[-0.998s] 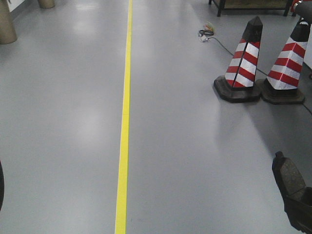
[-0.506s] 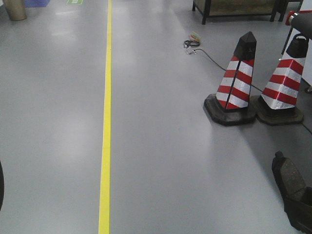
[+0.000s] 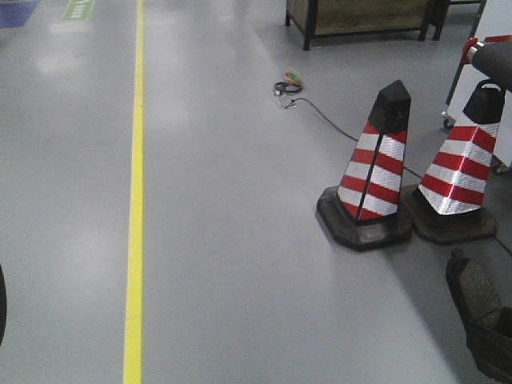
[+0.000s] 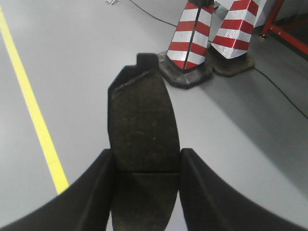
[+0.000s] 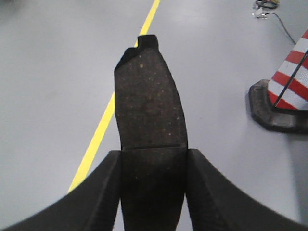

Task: Move and align brake pads A on conveyor
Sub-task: 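Turn the base past the cones to face the conveyor belt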

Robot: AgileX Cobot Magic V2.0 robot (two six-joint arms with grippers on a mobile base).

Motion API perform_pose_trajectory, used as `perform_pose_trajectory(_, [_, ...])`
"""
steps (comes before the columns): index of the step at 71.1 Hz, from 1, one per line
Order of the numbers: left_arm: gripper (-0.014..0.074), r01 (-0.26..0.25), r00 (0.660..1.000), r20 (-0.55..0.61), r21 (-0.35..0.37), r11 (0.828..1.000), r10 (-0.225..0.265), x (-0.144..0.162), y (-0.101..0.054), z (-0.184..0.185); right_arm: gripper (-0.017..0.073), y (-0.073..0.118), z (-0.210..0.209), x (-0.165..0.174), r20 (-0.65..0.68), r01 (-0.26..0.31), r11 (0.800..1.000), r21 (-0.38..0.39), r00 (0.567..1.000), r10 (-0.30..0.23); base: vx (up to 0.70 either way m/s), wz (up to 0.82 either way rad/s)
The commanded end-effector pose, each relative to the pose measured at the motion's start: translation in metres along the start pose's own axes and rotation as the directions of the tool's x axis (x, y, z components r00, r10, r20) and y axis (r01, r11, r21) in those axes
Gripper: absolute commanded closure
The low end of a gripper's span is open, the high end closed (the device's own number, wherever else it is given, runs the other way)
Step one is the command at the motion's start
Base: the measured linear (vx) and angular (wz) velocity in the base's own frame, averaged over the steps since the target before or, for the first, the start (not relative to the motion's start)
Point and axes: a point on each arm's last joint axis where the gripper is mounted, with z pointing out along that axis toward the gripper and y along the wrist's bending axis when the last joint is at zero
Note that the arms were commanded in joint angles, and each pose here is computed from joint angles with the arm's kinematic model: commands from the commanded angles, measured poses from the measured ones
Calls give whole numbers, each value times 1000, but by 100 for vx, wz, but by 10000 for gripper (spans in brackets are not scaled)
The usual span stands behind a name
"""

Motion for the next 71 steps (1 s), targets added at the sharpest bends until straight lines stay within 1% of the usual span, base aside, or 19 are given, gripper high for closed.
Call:
perform_pose_trajectory(1, [377, 2, 994, 108, 24, 1000, -4, -15, -3, -5, 517, 0, -5, -17, 117, 10, 1000, 3, 993, -11, 66, -24])
perform_pose_trajectory(48, [377, 2, 994, 108, 24, 1000, -4, -15, -3, -5, 517, 0, -5, -17, 117, 11, 1000, 3, 993, -11, 61, -31])
perform_pose_trajectory(71, [377, 2, 994, 108, 24, 1000, -4, -15, -3, -5, 517, 0, -5, -17, 117, 11, 1000, 3, 993, -11, 53, -46])
